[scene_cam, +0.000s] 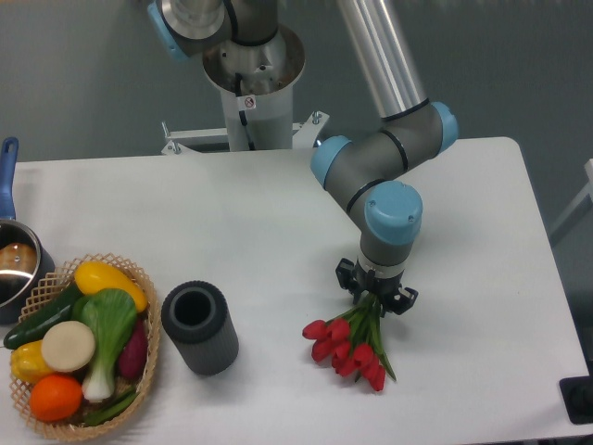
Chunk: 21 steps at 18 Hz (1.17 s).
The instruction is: Pick up the flowers from the table
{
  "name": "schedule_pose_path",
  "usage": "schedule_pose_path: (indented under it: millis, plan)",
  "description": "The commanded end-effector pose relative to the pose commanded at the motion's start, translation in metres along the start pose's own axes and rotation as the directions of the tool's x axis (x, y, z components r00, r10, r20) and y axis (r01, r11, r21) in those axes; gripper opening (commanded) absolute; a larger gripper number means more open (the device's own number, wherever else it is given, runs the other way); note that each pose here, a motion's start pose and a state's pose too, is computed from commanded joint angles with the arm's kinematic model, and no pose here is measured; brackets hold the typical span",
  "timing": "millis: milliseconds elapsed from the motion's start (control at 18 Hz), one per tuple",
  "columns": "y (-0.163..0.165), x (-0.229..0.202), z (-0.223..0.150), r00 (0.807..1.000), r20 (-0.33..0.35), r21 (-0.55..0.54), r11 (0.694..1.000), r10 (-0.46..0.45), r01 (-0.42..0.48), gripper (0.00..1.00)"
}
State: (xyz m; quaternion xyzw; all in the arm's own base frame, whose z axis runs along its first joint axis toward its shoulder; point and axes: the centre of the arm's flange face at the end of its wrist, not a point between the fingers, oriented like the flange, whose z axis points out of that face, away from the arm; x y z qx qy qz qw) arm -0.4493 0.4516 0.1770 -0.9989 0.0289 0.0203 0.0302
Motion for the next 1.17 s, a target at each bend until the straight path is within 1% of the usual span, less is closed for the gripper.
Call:
schedule_pose_path:
  millis: [56,111,222,389,444,611,778,944,1167]
  plan:
    - [0.000,-0.001,-0.002,1.000,0.004,0.002,1.000,-0.014,0.014,0.00]
    - [-0.003,-0.002,-0.014,0.999,0.023,0.013,0.999,-0.048,0.048,0.00]
    - [-0.003,-0.006,-0.039,0.997,0.059,0.032,0.998,-0.057,0.055,0.00]
    - [0.000,-0.010,-0.066,0.993,0.098,0.055,0.997,-0.067,0.062,0.00]
    - [0.001,-0.013,-0.077,0.991,0.114,0.064,0.996,-0.073,0.066,0.00]
    - [0.014,-0.032,-0.112,0.977,0.156,0.094,0.987,-0.146,0.132,0.00]
    - [0.016,-0.042,-0.134,0.983,0.110,0.060,0.989,-0.144,0.138,0.00]
    - [0.014,-0.059,-0.165,0.989,0.114,0.047,0.995,-0.097,0.092,0.00]
    - [0.032,-0.084,-0.191,0.992,0.103,0.029,0.997,-0.070,0.068,0.00]
